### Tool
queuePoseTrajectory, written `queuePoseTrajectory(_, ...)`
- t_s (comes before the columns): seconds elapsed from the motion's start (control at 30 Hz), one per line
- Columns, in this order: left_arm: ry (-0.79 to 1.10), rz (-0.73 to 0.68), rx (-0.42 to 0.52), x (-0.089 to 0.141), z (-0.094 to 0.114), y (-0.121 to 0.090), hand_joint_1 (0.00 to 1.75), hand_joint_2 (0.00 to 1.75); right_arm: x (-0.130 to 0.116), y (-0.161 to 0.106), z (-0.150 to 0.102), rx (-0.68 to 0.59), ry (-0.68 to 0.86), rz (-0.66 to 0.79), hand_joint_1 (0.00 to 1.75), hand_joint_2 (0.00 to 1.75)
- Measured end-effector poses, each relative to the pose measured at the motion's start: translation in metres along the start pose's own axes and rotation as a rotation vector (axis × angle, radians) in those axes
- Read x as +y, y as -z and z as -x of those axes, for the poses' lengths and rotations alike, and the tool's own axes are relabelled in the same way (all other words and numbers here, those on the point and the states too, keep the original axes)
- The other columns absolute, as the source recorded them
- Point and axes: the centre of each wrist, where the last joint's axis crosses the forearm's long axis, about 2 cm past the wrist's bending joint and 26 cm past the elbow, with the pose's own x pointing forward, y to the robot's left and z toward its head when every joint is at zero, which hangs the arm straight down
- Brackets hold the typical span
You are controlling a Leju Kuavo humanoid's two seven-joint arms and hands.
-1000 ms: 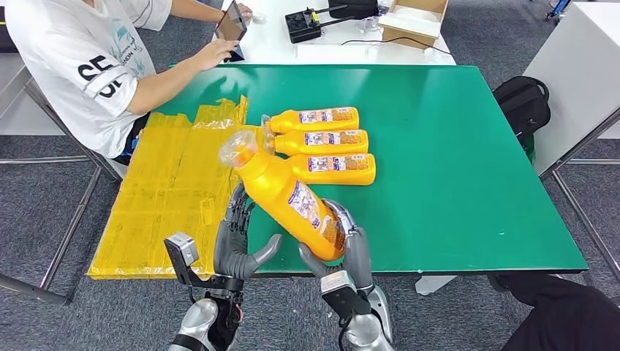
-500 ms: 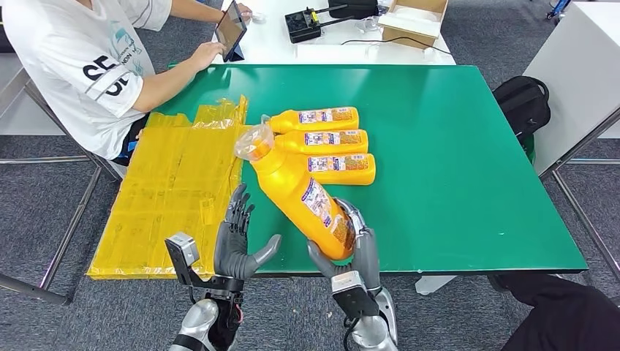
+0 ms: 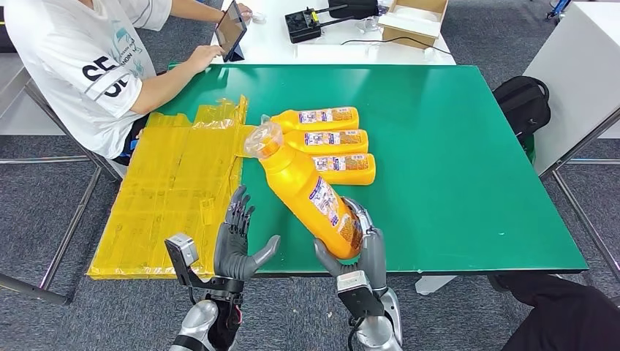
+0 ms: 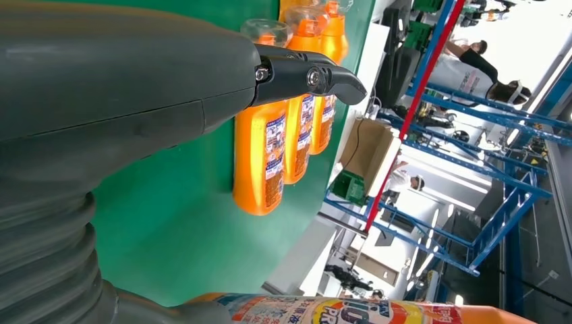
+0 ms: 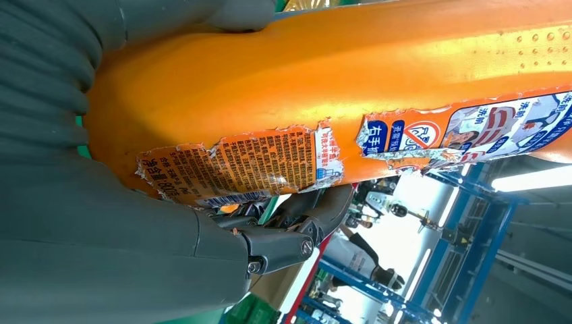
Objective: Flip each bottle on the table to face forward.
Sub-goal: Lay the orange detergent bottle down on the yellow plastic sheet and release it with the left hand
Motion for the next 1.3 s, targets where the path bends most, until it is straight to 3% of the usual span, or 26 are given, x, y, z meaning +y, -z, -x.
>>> queuePoseTrajectory(0.83, -0.052, 0.026, 0.021, 0.000, 0.002, -0.002, 0.00, 1.75, -0.013, -0.003, 0.010, 0.016, -0.080, 0.021, 1.75, 1.75)
queuePoseTrajectory(1.07, -0.082, 0.038, 0.031, 0.000, 0.004, -0.003, 0.00, 1.75, -0.007, -0.011, 0.016, 0.046, -0.089, -0.020, 1.75, 1.75)
queuePoseTrajectory(1.3, -0.132, 0.057, 0.041, -0.002, 0.005, -0.003, 0.00, 1.75, 0.017, -0.021, 0.020, 0.086, -0.057, -0.110, 1.75, 1.75)
